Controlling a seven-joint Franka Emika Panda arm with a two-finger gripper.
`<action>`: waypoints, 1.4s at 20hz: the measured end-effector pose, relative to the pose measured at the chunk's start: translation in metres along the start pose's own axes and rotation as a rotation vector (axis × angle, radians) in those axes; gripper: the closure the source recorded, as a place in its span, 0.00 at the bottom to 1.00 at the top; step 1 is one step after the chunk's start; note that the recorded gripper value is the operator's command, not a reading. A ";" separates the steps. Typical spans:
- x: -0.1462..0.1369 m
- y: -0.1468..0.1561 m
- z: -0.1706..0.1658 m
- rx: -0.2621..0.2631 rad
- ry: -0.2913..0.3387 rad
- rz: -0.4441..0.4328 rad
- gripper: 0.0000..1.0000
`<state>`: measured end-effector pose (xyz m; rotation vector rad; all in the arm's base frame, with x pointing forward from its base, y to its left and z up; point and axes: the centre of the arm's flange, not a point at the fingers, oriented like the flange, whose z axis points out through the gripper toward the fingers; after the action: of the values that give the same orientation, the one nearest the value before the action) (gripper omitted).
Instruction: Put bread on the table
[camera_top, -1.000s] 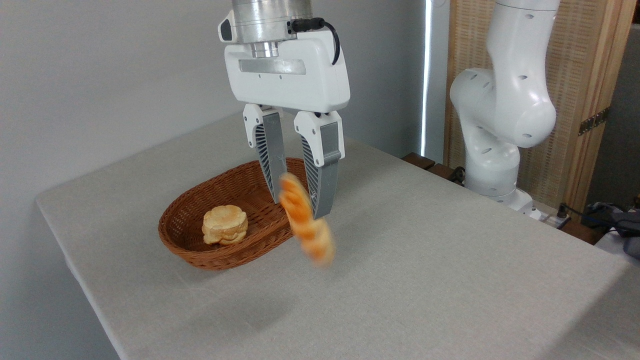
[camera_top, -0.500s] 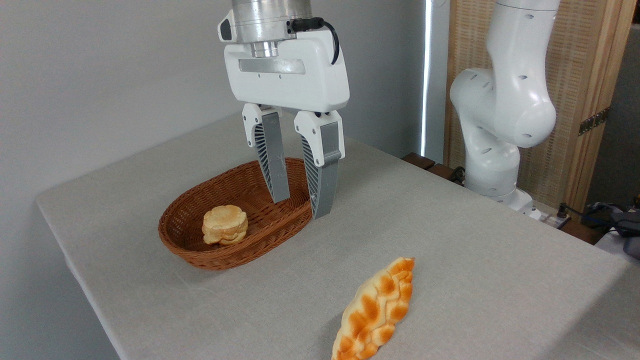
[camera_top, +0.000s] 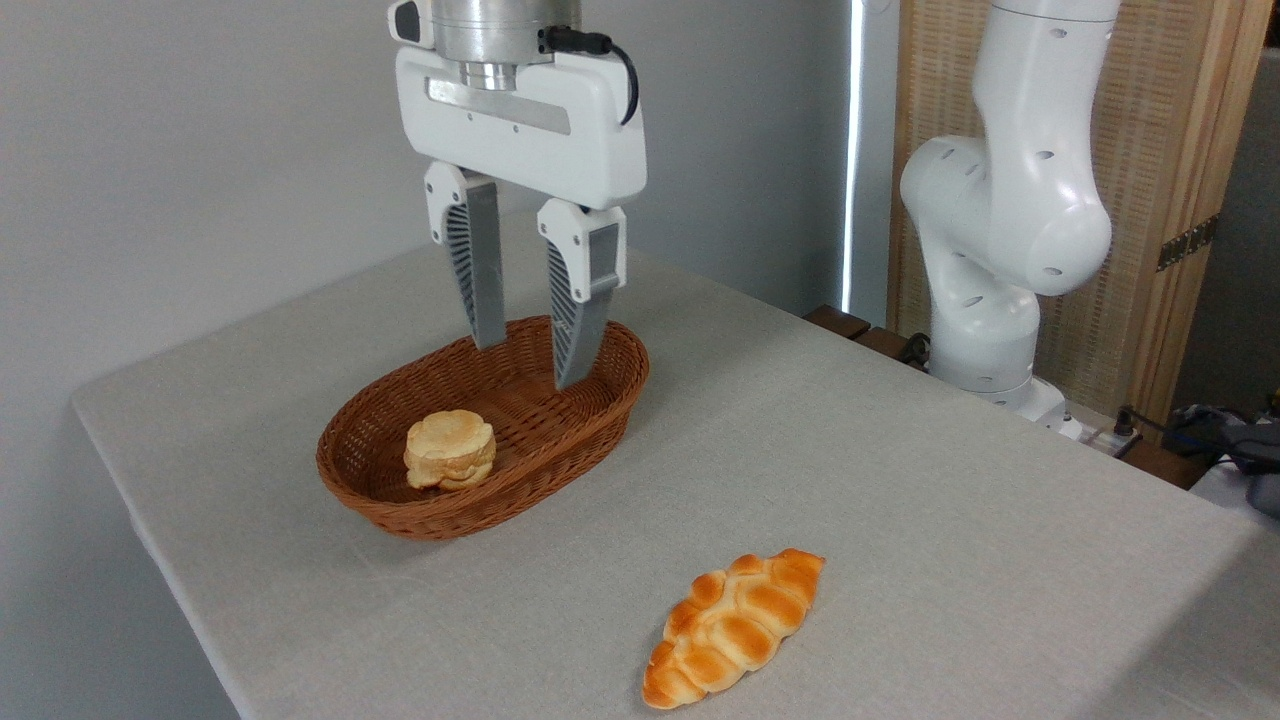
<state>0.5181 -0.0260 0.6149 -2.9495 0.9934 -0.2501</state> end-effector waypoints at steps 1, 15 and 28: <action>0.002 0.006 0.001 -0.044 0.009 -0.007 0.00; 0.039 0.004 0.003 -0.089 -0.054 -0.001 0.00; 0.036 0.000 -0.001 -0.091 -0.070 0.012 0.00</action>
<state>0.5464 -0.0476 0.6207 -3.0086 1.0397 -0.1027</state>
